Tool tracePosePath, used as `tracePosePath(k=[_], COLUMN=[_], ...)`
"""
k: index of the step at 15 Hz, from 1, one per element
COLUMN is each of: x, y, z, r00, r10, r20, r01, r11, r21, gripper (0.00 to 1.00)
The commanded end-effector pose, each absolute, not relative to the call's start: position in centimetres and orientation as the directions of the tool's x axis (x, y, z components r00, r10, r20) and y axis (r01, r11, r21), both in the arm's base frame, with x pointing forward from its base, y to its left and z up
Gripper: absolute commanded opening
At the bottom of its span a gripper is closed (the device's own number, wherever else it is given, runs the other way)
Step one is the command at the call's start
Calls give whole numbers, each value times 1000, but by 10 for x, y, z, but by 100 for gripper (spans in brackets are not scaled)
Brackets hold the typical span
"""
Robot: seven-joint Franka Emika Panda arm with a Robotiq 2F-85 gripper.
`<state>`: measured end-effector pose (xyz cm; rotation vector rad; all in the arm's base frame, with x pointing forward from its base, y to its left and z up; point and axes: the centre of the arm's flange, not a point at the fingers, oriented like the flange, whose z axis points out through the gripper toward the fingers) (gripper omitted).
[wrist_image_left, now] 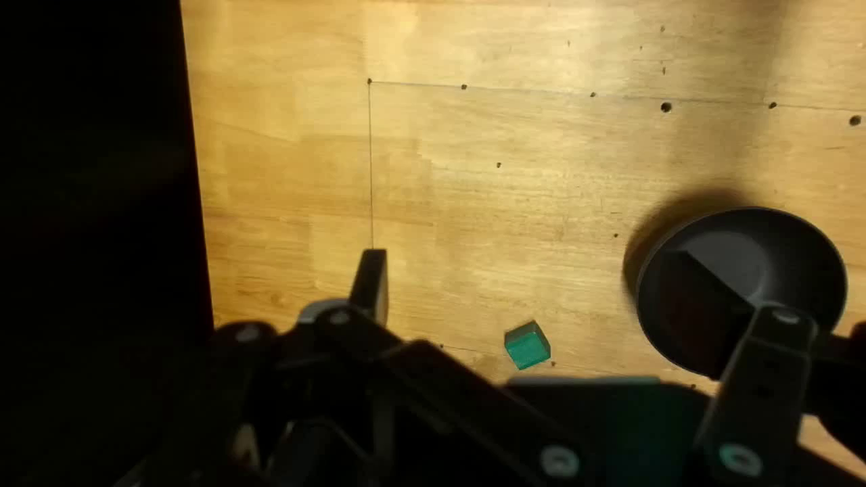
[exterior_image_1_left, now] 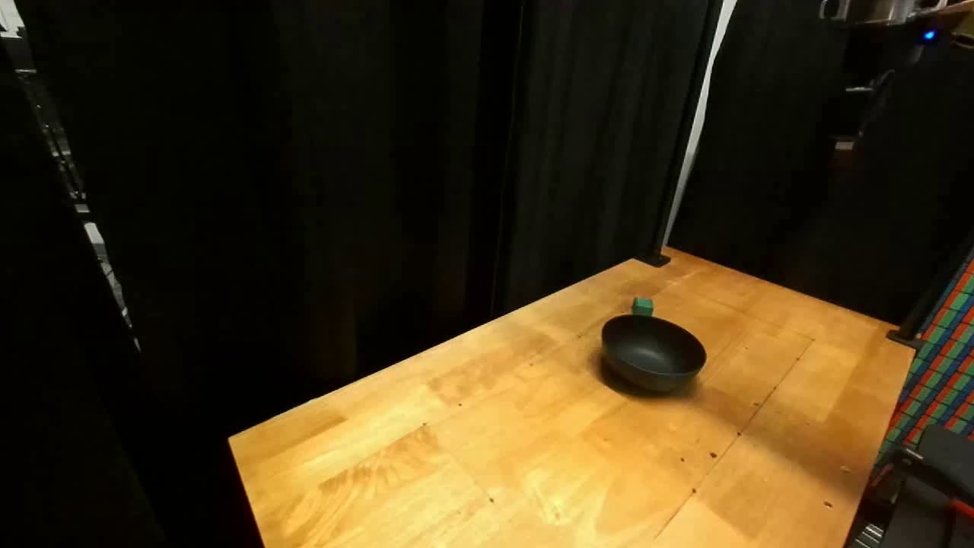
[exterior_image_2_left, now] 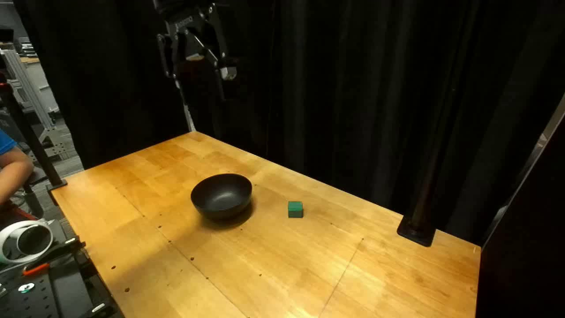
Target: Put the green object in the black bowl
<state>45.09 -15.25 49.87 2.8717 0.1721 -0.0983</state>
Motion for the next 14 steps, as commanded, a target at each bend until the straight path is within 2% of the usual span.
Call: tracePosePath(k=[1,6,14], x=[452,452,555], y=[-153,-153,-133], z=[501,506,380], r00=[991,992,988], r10=[108,108,-153], r20=[-78,-68,29], r01=[125,122,-155], r11=[-958,-958,-978], r21=[257,261,141], gripper=[100,100,100])
